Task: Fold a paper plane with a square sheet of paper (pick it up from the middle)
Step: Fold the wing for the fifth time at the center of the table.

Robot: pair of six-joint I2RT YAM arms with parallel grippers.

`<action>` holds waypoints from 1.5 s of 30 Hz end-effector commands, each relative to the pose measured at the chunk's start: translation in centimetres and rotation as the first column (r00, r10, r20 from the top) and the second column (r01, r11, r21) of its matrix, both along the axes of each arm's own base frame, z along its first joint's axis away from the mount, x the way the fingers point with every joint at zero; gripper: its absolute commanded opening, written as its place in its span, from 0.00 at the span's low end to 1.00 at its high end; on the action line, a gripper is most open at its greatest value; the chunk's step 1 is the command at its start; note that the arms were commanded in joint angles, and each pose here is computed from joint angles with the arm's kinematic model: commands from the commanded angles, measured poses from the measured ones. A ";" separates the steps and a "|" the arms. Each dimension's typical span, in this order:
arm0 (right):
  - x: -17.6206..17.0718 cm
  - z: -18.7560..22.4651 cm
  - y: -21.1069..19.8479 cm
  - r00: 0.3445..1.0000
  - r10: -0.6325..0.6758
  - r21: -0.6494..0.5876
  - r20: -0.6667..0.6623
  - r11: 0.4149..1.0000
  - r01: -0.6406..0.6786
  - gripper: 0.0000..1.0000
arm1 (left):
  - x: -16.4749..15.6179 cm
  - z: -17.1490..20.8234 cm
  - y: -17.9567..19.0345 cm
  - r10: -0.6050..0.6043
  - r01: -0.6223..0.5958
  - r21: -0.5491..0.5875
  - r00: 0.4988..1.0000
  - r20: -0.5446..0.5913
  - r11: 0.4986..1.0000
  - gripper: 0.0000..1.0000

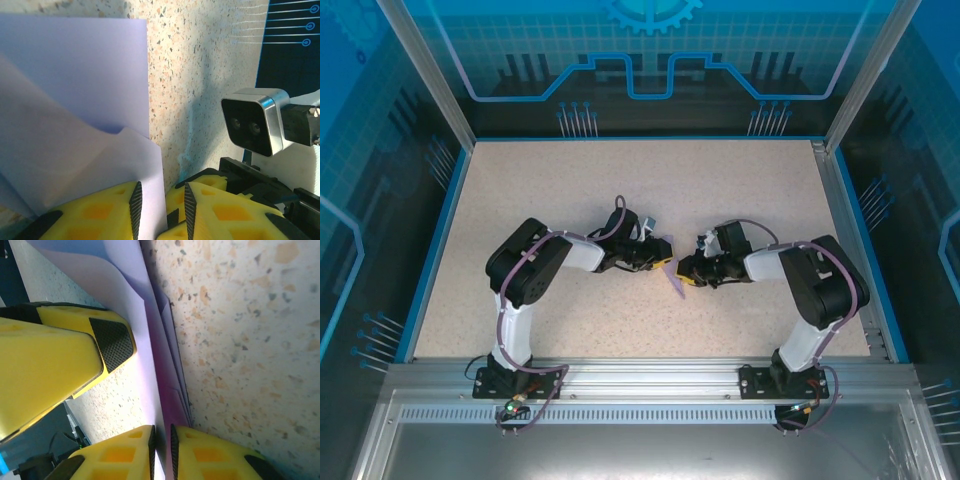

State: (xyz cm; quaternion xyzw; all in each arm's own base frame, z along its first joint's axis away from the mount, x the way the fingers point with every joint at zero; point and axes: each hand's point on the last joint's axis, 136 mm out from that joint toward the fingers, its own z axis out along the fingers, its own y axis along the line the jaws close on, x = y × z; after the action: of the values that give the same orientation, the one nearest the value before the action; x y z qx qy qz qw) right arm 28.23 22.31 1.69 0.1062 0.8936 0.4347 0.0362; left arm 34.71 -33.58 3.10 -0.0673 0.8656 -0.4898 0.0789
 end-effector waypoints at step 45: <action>-6.4 -2.0 -1.4 0.972 0.168 -0.165 -0.165 0.967 -0.195 0.10 | -2.0 -4.7 1.9 0.010 0.006 0.134 0.993 -0.115 0.991 0.30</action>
State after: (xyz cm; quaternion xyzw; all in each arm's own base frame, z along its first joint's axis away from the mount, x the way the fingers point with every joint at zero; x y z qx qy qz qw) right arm 24.01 22.17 1.12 0.0409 0.9258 0.3751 -0.0223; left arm 34.64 -33.53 2.97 -0.0614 0.8677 -0.4867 0.0802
